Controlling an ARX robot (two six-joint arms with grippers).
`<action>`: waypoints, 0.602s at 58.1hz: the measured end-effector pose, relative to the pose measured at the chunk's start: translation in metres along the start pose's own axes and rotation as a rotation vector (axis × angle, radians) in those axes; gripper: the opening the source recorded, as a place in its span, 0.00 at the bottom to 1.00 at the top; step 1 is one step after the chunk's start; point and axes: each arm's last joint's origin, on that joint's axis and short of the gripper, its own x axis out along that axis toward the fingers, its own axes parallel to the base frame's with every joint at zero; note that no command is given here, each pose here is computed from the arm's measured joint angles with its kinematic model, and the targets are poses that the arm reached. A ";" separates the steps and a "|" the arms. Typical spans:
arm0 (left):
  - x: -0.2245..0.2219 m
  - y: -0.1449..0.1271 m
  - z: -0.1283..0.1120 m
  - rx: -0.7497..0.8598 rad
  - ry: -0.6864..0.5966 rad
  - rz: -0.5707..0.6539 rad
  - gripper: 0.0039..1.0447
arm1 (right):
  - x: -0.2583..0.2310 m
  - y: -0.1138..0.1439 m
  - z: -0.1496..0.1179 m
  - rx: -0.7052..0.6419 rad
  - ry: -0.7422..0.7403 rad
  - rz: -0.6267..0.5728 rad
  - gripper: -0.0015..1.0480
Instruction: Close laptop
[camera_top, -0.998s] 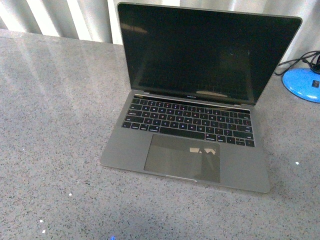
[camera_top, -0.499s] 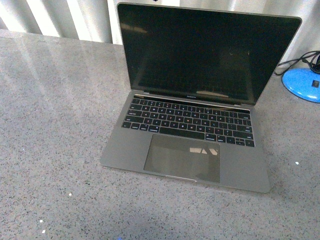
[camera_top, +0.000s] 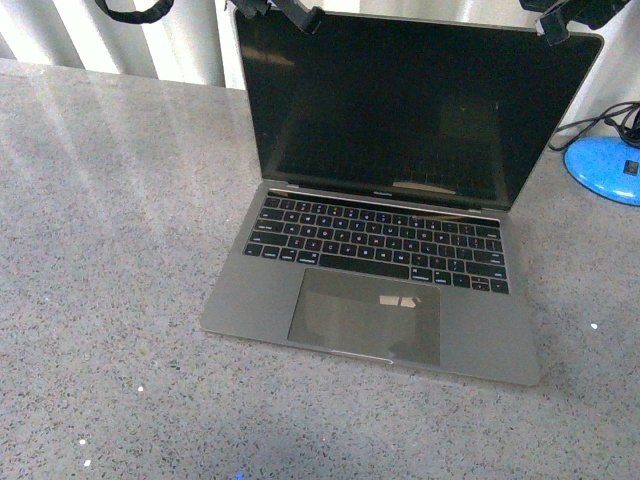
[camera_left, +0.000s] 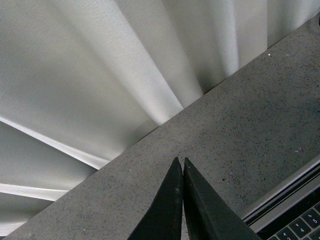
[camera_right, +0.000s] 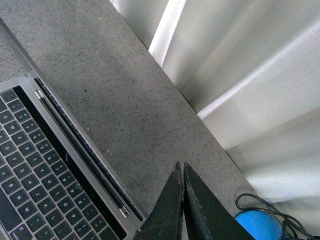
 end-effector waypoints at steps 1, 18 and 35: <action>0.000 0.000 0.000 0.000 0.000 -0.001 0.03 | 0.000 0.000 0.000 0.000 -0.001 0.000 0.01; 0.005 -0.008 -0.003 0.008 0.010 -0.022 0.03 | 0.008 -0.003 -0.006 0.009 0.004 0.013 0.01; 0.006 -0.012 0.002 0.043 0.016 -0.062 0.03 | 0.009 -0.005 -0.009 0.023 0.008 0.013 0.01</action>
